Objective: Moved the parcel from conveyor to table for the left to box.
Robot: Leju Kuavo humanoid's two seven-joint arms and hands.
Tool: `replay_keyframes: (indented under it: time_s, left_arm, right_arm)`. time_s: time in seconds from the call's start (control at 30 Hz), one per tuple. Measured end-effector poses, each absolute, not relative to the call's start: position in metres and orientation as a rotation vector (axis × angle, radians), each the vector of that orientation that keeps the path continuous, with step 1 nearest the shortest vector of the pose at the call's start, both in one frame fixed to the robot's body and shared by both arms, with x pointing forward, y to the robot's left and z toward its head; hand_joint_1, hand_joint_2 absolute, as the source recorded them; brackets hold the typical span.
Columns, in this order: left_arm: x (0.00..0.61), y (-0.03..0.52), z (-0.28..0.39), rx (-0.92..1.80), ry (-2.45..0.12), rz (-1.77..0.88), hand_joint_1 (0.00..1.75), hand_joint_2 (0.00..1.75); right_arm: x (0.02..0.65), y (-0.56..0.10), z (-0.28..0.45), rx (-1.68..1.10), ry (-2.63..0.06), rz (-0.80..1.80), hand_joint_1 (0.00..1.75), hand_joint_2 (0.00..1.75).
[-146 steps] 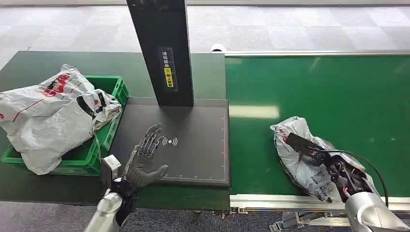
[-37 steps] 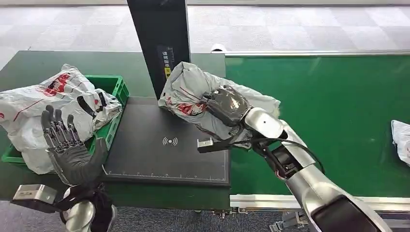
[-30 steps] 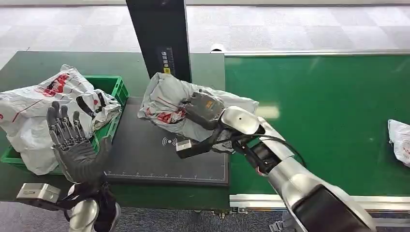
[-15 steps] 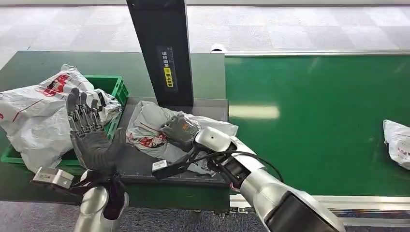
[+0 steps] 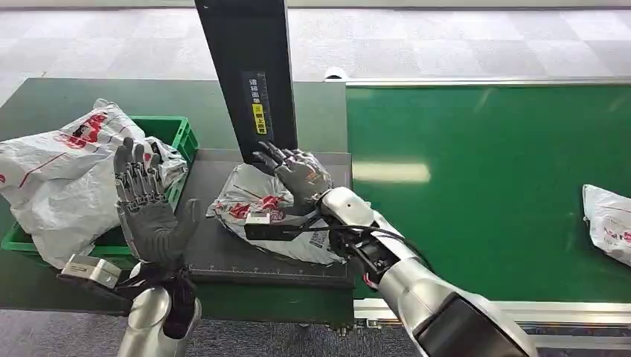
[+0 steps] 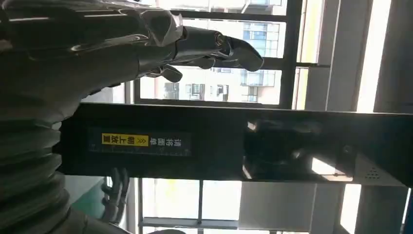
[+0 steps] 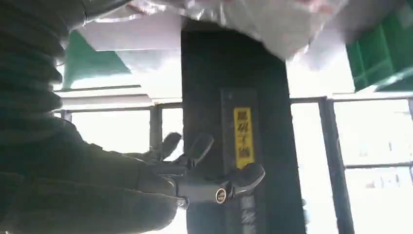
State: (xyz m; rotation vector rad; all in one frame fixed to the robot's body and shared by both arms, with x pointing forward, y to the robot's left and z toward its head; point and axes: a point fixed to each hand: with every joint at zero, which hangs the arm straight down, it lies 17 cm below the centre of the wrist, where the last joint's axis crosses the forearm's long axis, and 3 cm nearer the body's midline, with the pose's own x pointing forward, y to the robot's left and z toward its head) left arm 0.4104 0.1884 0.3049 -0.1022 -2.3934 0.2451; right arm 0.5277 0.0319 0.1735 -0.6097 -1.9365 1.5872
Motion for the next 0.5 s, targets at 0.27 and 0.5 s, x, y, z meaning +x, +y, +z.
replay_keyframes:
  time_s: [0.27,0.5]
  left_arm:
    - [0.410,0.188,0.305,-0.103,-2.393,0.247,0.00,1.75]
    - [0.411,0.187,0.304,-0.104,-2.389,0.247,0.00,1.75]
  right_arm:
    - [0.540,0.015,0.184,-0.612,-1.951,1.486,0.00,1.75]
    - [0.536,0.014,0.201,-0.439,-2.042,1.303,0.00,1.75]
